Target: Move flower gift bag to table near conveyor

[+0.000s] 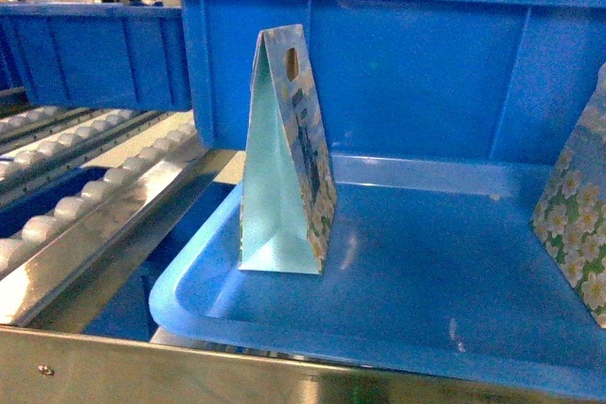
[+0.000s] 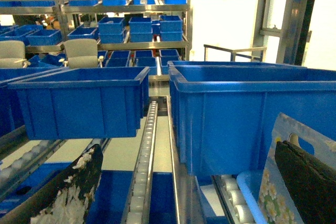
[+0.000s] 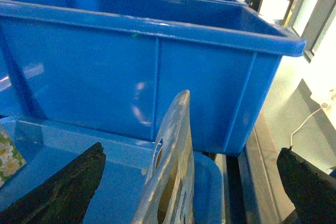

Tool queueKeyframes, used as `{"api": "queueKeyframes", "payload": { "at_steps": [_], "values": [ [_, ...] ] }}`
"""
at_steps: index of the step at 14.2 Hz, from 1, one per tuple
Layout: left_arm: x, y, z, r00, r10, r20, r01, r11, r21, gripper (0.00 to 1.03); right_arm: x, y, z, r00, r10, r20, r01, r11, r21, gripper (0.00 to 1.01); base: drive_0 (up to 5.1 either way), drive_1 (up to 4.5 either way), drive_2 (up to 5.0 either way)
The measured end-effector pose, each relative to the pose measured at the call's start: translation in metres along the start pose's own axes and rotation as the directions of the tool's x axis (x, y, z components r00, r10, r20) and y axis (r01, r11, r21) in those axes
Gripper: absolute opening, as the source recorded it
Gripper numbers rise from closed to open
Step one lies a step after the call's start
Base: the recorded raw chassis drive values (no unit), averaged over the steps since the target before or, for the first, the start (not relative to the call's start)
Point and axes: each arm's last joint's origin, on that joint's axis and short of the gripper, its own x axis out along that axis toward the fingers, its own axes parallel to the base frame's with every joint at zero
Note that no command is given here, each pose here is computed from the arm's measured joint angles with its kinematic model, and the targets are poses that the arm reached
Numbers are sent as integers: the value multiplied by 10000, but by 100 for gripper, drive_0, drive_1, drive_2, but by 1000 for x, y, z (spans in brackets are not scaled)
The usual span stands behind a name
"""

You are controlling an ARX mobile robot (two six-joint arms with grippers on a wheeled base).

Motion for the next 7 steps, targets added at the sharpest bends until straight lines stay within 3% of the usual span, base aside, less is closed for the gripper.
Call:
{"api": "queueKeyframes", "payload": {
  "at_steps": [3,7],
  "values": [
    [0,0,0,10000,0,0,0,10000,-4,98,8,-2,-11,9978,-35,-655,53,9996,269,98,0,0,0],
    [0,0,0,10000,0,4,0,10000,-4,98,10,-1,-12,9980,-32,-632,61,9989,464,98,0,0,0]
  ]
}}
